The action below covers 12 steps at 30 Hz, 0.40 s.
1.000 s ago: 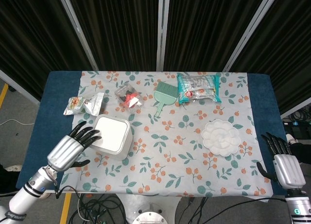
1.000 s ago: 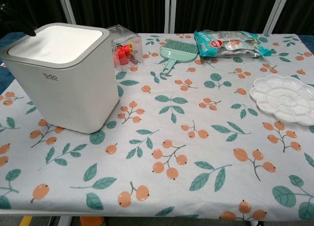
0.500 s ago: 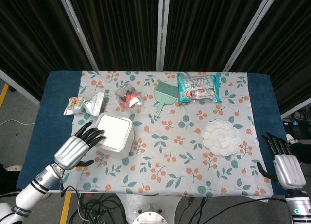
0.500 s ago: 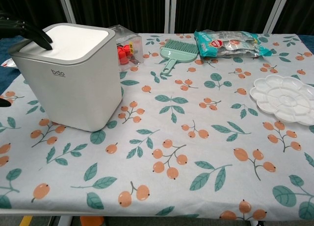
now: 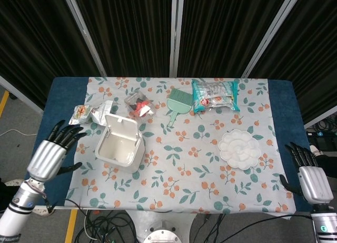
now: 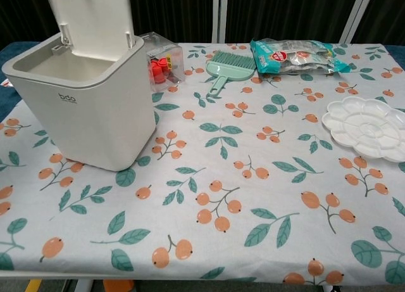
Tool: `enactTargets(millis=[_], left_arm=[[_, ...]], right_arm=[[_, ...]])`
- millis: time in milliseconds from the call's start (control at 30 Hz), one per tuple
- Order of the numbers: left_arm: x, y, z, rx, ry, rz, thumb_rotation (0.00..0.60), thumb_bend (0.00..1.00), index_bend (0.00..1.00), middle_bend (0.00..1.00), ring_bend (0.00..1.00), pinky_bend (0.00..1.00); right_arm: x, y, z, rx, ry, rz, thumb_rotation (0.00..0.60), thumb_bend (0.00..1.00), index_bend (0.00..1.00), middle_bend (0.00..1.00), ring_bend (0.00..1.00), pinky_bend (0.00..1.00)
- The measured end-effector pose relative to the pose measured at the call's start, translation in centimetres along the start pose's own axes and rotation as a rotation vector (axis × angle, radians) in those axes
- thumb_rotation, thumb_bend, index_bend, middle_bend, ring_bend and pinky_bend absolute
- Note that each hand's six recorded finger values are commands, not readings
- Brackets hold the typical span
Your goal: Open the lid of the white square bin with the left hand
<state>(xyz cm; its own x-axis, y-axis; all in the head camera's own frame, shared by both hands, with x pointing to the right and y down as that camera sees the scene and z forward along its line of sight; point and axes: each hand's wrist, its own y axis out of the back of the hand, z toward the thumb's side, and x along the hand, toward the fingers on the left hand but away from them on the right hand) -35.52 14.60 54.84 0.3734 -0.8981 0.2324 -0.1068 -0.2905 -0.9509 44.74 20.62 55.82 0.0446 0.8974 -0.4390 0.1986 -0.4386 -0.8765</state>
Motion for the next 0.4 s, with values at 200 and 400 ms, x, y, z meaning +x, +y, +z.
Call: enactTargets(millis=[200,400], left_arm=[[-3.1,0.1,-4.3,0.024,0.2,-0.016,0.6,0.0,0.19,0.16,0.12,0.0],[-8.0,-1.6,-7.8,0.06,0.414,-0.095,0.6,0.0,0.19,0.16,0.13,0.0]], right_arm=[[-0.3,0.0,0.2,0.006,0.012,0.008,0.6,0.28,0.0,0.0,0.0,0.0],[-0.7,0.1,0.5,0.005,0.025,0.004,0.6,0.28,0.0,0.0,0.0,0.0]])
